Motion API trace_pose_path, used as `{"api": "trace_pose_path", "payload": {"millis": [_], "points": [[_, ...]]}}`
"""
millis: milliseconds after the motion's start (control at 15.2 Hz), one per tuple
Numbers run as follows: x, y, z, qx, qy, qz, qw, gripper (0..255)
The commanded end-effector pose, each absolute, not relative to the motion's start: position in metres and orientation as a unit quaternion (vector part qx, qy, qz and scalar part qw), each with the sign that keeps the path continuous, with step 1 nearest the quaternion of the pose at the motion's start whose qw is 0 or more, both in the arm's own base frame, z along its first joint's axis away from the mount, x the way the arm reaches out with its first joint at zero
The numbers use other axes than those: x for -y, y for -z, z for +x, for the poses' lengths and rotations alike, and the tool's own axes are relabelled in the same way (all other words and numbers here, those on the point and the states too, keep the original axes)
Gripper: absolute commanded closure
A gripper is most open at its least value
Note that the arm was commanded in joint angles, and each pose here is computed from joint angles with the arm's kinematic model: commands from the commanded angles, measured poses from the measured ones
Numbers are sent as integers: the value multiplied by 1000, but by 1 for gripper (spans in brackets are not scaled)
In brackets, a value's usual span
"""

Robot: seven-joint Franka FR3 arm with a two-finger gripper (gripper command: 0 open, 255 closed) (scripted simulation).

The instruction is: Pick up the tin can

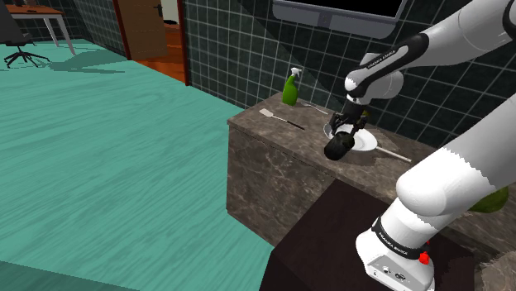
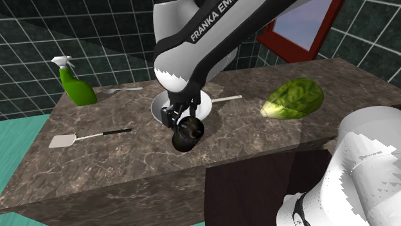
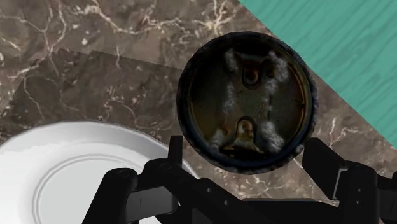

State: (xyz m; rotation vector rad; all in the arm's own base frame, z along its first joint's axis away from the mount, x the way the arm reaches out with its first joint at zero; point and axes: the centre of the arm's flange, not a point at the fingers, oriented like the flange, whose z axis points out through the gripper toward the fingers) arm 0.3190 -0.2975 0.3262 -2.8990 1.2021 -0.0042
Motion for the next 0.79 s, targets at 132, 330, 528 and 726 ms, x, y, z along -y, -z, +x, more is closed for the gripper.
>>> {"api": "trace_pose_path", "payload": {"millis": [132,330,528,726], "points": [[298,-347,319,-383,1,-924,2,255],[298,-363,319,-383,1,-924,2,255],[298,-379,319,-383,1,-924,2,255],[298,-385,319,-383,1,-924,2,255]]}}
